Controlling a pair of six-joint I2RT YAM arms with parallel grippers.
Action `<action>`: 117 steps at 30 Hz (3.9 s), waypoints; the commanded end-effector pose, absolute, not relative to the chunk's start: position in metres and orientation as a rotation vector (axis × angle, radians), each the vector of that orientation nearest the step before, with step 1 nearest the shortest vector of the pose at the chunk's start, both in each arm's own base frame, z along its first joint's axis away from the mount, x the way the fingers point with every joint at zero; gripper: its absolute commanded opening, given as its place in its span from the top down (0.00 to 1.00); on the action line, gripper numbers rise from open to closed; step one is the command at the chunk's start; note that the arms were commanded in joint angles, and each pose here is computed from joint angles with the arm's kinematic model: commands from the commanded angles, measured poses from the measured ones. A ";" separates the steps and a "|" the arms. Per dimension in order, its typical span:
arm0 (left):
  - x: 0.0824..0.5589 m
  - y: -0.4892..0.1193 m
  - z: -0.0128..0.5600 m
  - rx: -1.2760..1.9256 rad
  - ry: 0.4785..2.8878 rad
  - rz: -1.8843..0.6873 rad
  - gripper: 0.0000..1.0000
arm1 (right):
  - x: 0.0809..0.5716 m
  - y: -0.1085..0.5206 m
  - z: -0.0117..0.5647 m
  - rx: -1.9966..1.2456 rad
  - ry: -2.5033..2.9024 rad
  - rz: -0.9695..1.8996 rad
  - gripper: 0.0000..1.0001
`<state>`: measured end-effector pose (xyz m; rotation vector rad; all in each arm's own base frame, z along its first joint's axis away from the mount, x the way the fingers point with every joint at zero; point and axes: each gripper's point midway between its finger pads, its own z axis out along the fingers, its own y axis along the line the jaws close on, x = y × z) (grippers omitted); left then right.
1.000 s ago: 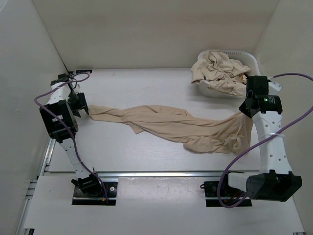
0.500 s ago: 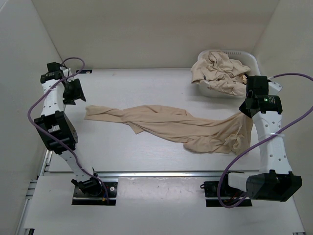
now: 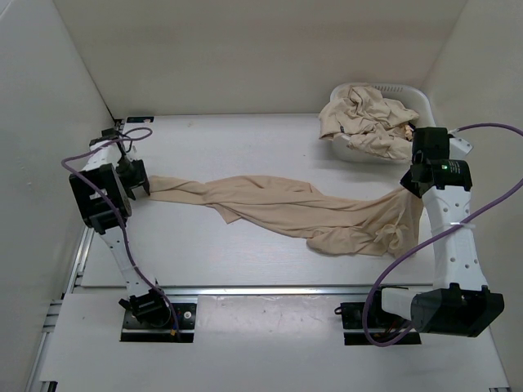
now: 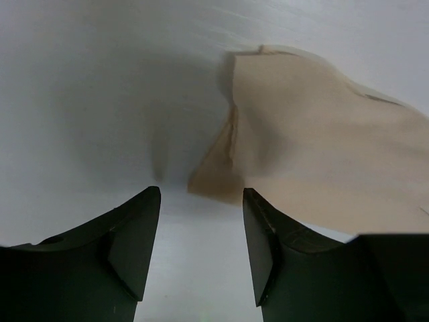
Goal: Fold and stack the trousers
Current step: Flatten the trousers out
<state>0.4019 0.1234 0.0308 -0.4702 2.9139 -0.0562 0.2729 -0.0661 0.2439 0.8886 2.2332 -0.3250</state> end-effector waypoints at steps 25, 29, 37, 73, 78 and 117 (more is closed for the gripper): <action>0.389 0.170 0.120 -0.571 2.729 0.103 0.86 | 0.269 -0.086 0.321 0.859 2.059 -0.366 1.00; 0.344 0.204 0.203 -0.680 2.561 0.289 0.86 | 0.261 -0.090 0.354 0.872 1.967 -0.346 1.00; 0.281 0.232 0.280 -0.812 2.322 0.477 0.86 | 0.234 -0.091 0.391 0.877 1.882 -0.331 1.00; 0.501 0.190 0.224 -0.443 2.345 0.328 0.86 | 0.331 -0.174 0.242 1.171 2.108 -0.543 1.00; 0.438 0.198 0.256 -0.507 2.318 0.332 0.86 | 0.289 -0.148 0.236 1.210 2.133 -0.451 1.00; 0.310 0.166 0.443 -0.485 1.877 0.376 0.86 | 0.209 0.251 0.020 -1.000 2.905 0.169 1.00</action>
